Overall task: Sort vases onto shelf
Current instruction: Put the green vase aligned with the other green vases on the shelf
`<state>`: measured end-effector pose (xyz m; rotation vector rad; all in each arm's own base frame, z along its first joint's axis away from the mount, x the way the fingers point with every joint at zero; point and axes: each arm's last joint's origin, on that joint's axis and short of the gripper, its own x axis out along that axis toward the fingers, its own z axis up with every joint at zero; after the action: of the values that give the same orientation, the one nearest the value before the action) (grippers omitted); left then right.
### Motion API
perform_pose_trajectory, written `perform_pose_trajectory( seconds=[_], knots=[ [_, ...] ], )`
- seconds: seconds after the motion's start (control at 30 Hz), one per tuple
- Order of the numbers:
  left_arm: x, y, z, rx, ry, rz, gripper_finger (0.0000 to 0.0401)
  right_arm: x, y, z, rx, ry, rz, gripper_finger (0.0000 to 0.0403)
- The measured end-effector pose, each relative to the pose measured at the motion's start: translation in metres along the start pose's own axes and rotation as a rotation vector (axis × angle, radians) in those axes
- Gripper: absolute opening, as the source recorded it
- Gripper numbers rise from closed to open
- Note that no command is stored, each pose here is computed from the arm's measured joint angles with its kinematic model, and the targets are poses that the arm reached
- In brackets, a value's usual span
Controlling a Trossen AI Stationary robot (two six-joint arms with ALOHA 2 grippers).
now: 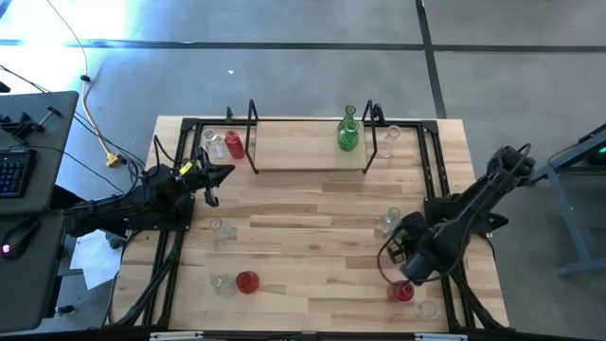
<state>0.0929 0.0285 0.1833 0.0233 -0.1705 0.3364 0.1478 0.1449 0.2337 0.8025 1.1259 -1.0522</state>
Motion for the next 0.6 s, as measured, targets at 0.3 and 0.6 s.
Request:
perform_pose_trajectory(
  seconds=[0.3, 0.6],
  knots=[
    [0.0, 0.0, 0.0, 0.007, 0.0, 0.0, 0.0003, 0.032, -0.02, 0.009, 0.165, -0.046, -0.123, 0.0192],
    [0.0, 0.0, 0.0, 0.008, 0.0, 0.0, 0.0003, 0.046, -0.022, 0.018, 0.204, -0.111, -0.134, 0.0248]
  ],
)
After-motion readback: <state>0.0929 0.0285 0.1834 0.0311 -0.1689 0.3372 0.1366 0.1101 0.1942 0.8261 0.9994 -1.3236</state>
